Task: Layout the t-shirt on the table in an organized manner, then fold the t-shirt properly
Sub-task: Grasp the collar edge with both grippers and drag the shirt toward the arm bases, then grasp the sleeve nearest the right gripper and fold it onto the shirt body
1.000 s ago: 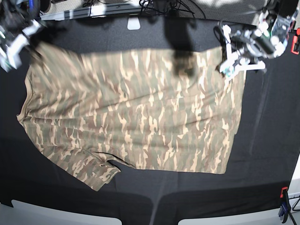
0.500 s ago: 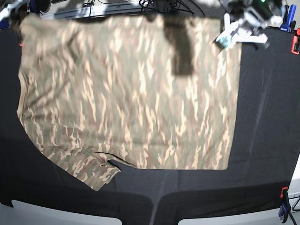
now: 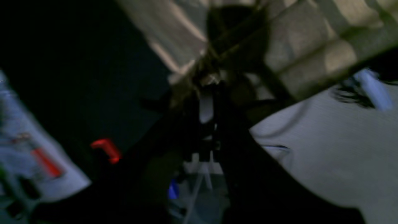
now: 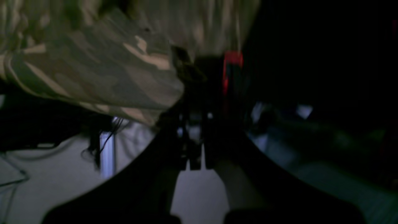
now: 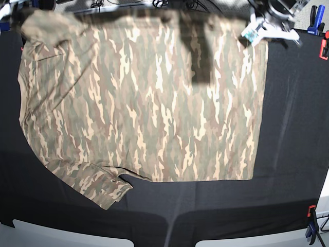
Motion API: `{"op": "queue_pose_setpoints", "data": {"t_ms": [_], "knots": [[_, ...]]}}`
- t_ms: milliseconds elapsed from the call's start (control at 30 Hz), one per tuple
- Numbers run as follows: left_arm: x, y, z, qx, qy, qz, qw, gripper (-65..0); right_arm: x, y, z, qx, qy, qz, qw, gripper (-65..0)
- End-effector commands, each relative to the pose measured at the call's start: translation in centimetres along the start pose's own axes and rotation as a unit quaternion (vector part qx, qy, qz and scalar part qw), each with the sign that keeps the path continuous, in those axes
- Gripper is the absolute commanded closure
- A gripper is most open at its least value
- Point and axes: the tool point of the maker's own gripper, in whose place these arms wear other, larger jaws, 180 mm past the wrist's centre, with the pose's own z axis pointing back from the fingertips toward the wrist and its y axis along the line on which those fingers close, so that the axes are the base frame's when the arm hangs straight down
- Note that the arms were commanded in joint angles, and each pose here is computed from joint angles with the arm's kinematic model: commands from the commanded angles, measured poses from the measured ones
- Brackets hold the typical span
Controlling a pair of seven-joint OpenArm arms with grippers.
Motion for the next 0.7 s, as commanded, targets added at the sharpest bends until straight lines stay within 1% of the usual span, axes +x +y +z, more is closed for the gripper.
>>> {"op": "queue_pose_setpoints", "data": {"t_ms": [0,100,233,433,500,600,667], "knots": [[0.6,1.3,0.4,0.029,-0.012,-0.006,0.999,0.0,1.5,-0.5,0.4,-0.010,-0.020,0.020,0.9995,0.0],[1.6,2.1,0.4,0.044,-0.032,-0.010,0.998,0.0,3.9,-1.2,0.1,-0.021,-0.055,0.034,0.9977,0.0],[3.4,3.6,0.1,0.062,-0.060,-0.006,0.996,0.0,6.7,-2.2,-0.1,-0.039,-0.099,0.037,0.9936,0.0],[7.2,6.5,0.2,0.098,-0.122,0.000,0.988,0.0,10.9,-3.4,0.0,-0.064,-0.175,0.029,0.9821,0.0],[8.5,7.0,0.2,0.095,-0.144,0.016,0.985,0.0,12.1,-3.7,0.1,-0.071,-0.198,0.026,0.9774,0.0],[10.2,7.2,0.3,0.074,-0.173,0.040,0.981,0.0,13.7,-4.1,0.4,-0.079,-0.226,0.022,0.9708,0.0],[11.0,7.4,0.4,0.067,-0.187,0.049,0.979,0.0,14.5,-3.9,0.3,-0.076,-0.239,0.023,0.9678,0.0]]}}
